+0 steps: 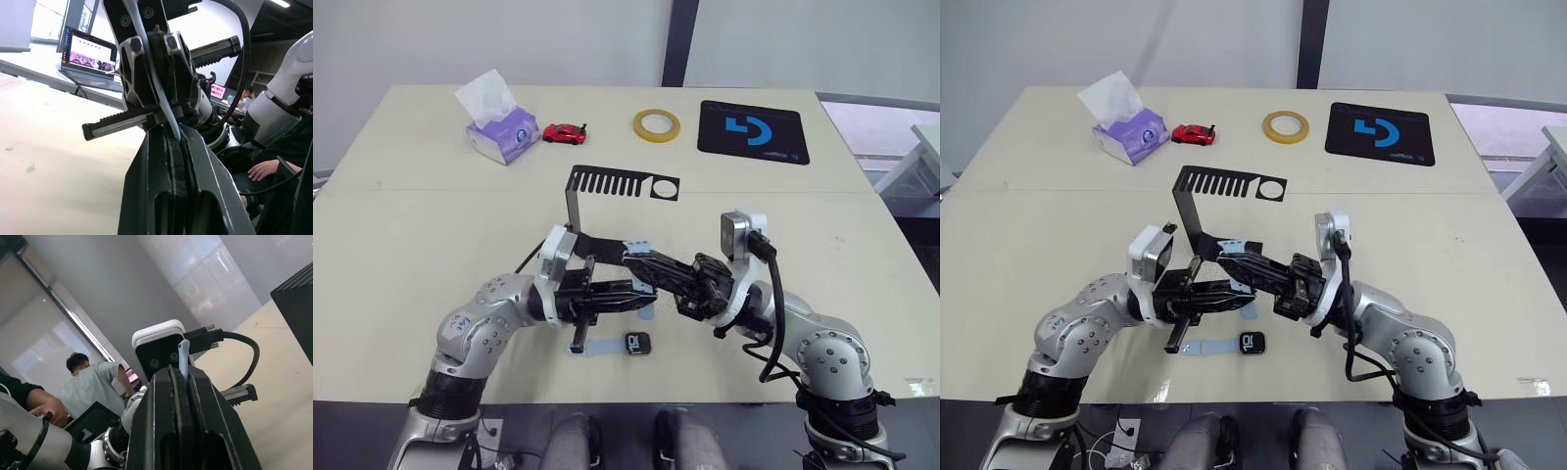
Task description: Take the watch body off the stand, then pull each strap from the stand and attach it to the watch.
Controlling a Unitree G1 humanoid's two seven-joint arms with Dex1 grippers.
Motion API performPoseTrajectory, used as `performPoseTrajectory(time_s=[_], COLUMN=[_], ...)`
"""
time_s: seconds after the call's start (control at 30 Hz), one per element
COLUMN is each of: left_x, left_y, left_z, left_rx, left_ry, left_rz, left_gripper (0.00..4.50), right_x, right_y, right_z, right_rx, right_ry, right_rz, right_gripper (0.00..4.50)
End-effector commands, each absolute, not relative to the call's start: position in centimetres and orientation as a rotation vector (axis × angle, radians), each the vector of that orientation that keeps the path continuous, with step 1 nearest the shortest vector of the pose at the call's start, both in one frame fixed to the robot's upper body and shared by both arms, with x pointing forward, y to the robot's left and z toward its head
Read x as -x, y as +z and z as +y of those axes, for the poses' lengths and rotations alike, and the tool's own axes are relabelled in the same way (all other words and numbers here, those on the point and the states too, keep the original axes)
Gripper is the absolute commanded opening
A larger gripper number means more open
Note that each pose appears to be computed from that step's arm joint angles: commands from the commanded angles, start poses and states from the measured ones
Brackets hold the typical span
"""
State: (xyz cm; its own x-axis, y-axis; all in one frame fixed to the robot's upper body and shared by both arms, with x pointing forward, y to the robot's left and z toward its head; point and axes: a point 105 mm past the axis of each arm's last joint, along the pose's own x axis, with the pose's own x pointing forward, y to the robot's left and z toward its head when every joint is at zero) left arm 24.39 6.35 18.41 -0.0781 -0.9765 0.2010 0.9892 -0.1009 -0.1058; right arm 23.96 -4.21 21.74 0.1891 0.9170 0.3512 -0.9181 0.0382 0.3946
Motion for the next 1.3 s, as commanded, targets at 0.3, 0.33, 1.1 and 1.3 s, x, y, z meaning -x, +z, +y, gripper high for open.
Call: performPoseTrajectory(time_s=[0.3,0.33,1.1,1.3], left_x=[-23.8,-23.7,-22.5,-23.7], left_y=[19.2,19.3,10.7,10.0], left_z=[7.2,7.7,12.2,9.3], left_rx=[0.192,0.157,-0.544,-0.503], left_ry=[-1.640,-1.633,-1.453,-1.453], left_rz=[-0.082,-0.084,0.059,0.064], left_gripper=[1.98,2.40,4.40,4.40], right_x=[-23.2,-23.2,-21.5,-20.9], right_y=[23.6,23.8,18.1,18.3], right_z=[-5.0,-5.4,-18.0,-16.9], right_rx=[-0.595,-0.579,0.237,0.212], right_ry=[1.443,1.435,0.990,1.028], right_rz=[-0.082,-0.093,-0.130,-0.123], right_gripper=[0.00,0.00,0.00,0.00])
